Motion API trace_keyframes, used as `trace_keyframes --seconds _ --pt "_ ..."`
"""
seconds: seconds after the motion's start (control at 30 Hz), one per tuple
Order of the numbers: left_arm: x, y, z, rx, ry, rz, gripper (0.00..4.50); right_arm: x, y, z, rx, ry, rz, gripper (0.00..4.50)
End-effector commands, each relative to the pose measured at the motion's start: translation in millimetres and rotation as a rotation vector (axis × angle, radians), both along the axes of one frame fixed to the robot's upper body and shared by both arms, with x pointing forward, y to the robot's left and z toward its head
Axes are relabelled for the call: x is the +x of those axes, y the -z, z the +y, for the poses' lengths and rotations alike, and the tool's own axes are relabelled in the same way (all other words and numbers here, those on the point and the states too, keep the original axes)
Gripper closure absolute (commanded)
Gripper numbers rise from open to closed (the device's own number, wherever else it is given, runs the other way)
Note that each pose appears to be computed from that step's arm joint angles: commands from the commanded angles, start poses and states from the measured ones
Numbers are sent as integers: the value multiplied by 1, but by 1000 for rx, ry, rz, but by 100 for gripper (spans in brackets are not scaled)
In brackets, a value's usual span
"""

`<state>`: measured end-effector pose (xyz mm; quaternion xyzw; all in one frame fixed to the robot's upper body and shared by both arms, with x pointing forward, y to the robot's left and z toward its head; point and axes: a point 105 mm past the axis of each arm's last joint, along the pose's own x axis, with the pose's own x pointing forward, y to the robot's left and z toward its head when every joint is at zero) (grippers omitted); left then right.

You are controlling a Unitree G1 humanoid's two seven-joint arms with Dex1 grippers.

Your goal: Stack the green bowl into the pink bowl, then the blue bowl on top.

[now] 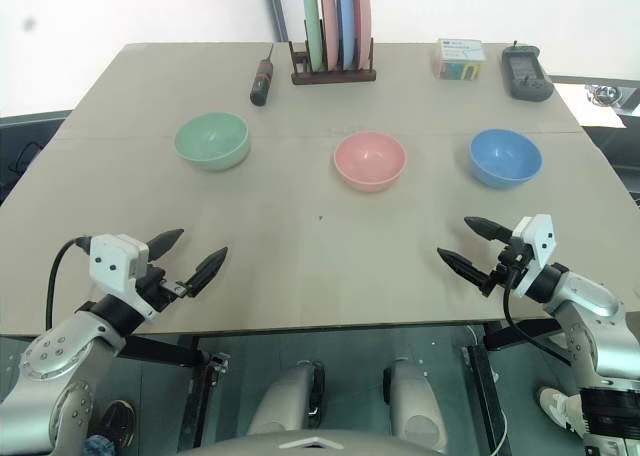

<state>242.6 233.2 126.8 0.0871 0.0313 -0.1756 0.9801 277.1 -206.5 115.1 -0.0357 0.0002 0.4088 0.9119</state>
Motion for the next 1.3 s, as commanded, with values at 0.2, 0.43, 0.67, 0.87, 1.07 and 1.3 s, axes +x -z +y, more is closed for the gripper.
trace_keyframes --seconds 0.2,0.43,0.67,0.87,1.07,1.3 --pt "4 -20 -3 -34 12 -82 0 0 -14 -6 -4 16 -55 1" --pt "5 -21 -4 -35 15 -88 0 1 -14 -6 -6 16 -58 1" --pt "5 -22 -6 -40 18 -92 0 2 -16 -6 -9 14 -62 1" --pt "4 -23 -9 -56 33 -96 0 6 -25 13 -97 -51 -120 1" --pt "-7 -30 -23 -158 160 -104 0 29 -42 62 -301 -127 -149 1" --pt "-19 -33 -39 -254 290 -99 0 70 -63 104 -480 -243 -226 1"
